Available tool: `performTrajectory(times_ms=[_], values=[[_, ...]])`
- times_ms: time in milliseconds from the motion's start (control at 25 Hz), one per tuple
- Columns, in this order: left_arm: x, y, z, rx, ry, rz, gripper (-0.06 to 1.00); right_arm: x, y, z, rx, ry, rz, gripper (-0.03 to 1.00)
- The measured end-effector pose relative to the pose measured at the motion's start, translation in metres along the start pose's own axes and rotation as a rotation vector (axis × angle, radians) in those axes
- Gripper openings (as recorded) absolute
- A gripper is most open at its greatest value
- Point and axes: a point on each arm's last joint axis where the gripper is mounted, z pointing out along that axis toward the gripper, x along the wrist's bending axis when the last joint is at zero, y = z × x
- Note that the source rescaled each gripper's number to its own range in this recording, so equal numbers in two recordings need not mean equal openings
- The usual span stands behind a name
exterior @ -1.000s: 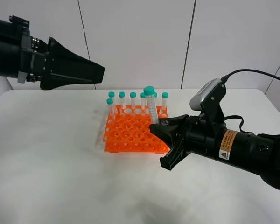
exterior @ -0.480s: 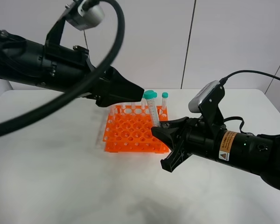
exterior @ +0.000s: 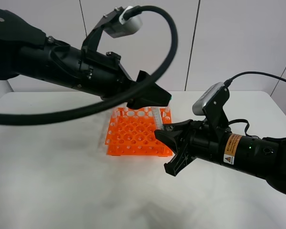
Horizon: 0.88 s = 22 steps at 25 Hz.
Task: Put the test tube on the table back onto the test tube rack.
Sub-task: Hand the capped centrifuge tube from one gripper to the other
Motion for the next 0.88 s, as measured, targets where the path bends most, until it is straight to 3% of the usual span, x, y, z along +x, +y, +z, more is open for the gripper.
performTrajectory(times_ms=[160, 680, 880], values=[[-0.006, 0.003, 0.014, 0.009, -0.031, 0.001, 1.00, 0.000, 0.000, 0.000, 0.000, 0.000, -0.001, 0.00], [-0.002, 0.002, 0.021, 0.006, -0.022, -0.030, 1.00, 0.000, 0.000, 0.000, 0.000, 0.000, -0.001, 0.00], [-0.002, 0.002, 0.021, 0.007, -0.025, -0.030, 0.85, -0.002, 0.001, 0.000, -0.006, -0.017, 0.015, 0.00]])
